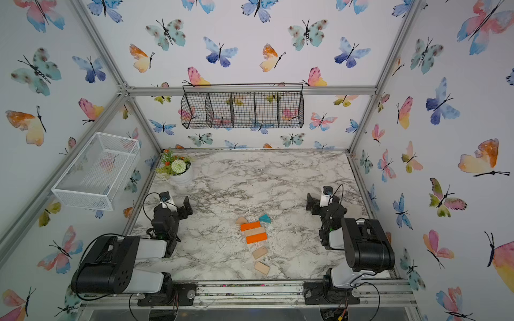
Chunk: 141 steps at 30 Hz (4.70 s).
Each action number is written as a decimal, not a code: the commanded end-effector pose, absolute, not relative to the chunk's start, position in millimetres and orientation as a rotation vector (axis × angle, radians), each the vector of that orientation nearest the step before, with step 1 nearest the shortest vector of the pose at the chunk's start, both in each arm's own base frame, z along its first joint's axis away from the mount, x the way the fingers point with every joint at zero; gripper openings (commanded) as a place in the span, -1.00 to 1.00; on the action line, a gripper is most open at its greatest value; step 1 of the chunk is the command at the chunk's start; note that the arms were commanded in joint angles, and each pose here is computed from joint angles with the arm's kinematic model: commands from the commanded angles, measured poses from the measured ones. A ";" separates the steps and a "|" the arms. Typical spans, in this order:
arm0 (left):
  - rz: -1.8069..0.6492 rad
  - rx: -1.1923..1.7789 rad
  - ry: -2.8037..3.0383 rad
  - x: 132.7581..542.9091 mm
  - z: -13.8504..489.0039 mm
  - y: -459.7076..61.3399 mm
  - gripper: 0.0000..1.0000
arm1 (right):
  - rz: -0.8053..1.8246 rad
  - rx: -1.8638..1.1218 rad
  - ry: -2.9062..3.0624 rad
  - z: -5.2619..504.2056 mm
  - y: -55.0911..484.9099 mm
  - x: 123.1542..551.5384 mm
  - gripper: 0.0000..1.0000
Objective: Assemble a carrot with building blocks
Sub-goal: Adjust the building block at the center of the board.
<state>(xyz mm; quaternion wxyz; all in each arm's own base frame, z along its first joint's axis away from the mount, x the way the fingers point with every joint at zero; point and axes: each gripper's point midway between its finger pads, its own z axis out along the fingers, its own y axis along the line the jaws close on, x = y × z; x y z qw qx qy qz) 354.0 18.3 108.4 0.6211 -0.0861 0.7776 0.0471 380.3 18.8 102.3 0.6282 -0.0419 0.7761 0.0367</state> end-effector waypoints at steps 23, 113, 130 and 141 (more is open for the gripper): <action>0.115 -0.198 1.734 356.8 120.8 20.0 0.97 | 0.091 -0.111 1.757 106.4 21.5 382.8 0.97; -0.589 0.494 2.672 273.2 54.1 -258.2 0.31 | 0.342 -0.801 2.702 38.7 262.5 289.5 0.04; -0.607 0.530 2.687 300.4 40.9 -282.0 0.14 | 0.352 -0.664 2.758 40.2 248.7 332.9 -0.40; -0.633 0.431 2.701 313.8 45.0 -265.7 -0.18 | 0.415 -0.687 2.755 46.3 251.2 328.8 0.10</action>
